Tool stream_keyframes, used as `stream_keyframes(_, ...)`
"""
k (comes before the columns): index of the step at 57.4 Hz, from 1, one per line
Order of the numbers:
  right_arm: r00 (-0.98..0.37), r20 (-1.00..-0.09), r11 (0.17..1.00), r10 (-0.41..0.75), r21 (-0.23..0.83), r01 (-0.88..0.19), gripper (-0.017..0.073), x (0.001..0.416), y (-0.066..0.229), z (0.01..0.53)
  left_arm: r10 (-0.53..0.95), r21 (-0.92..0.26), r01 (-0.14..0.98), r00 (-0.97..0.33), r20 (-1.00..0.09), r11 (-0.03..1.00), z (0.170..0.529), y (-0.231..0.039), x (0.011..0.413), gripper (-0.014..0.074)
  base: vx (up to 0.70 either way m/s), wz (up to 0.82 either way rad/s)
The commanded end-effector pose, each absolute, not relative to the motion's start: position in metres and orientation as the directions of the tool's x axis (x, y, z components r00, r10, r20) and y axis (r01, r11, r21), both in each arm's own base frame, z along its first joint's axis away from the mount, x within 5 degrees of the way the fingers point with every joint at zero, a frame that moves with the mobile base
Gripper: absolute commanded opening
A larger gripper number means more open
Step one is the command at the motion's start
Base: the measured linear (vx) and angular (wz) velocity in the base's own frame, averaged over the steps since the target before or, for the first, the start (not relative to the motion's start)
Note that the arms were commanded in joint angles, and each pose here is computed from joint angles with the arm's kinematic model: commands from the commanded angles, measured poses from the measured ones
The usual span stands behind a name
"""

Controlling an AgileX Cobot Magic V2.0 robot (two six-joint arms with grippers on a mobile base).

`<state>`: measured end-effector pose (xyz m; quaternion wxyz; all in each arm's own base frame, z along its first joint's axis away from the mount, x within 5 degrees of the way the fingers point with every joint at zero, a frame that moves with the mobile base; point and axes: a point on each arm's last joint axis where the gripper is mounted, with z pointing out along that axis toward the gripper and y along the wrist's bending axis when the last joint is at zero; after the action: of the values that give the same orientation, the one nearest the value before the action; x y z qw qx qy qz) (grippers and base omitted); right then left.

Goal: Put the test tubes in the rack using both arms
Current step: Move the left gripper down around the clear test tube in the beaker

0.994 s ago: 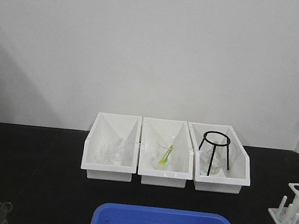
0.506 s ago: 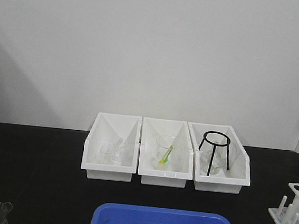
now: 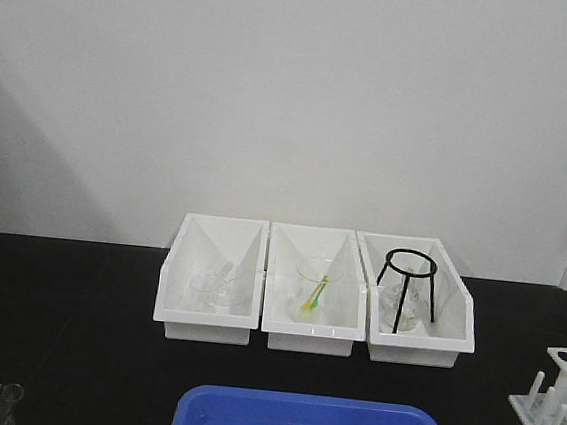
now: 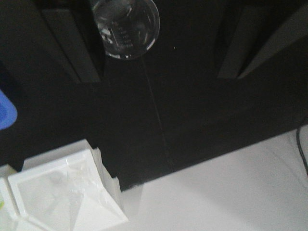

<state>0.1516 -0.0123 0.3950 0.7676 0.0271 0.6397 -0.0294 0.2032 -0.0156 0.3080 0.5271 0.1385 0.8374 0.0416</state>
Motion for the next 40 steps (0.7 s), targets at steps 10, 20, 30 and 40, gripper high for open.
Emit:
stream_keyframes(10, 0.198, -0.98, 0.997, -0.02, -0.005, 0.079, 0.0544, 0.176, -0.014, 0.397, 0.401, 0.279, 0.324, -0.412, -0.818, 0.904, 0.268, -0.032, 0.191, 0.0515, 0.0, 0.0)
stream_keyframes(20, 0.143, -0.989, 0.997, -0.019, -0.007, 0.079, 0.0544, 0.193, -0.015, 0.386, 0.403, 0.278, 0.353, -0.356, -0.843, 0.894, 0.233, -0.04, 0.175, 0.0509, 0.0, 0.0)
stream_keyframes(30, 0.139, -0.99, 0.997, -0.018, -0.007, 0.079, 0.0544, 0.201, -0.016, 0.383, 0.394, 0.324, 0.313, -0.19, -0.899, 0.893, 0.228, -0.043, 0.174, 0.0509, 0.0, 0.0)
stream_keyframes(40, 0.158, -0.987, 0.997, -0.02, -0.007, 0.078, 0.0544, 0.202, -0.016, 0.384, 0.408, 0.366, 0.279, -0.107, -0.907, 0.888, 0.222, -0.044, 0.183, 0.0509, 0.0, 0.0)
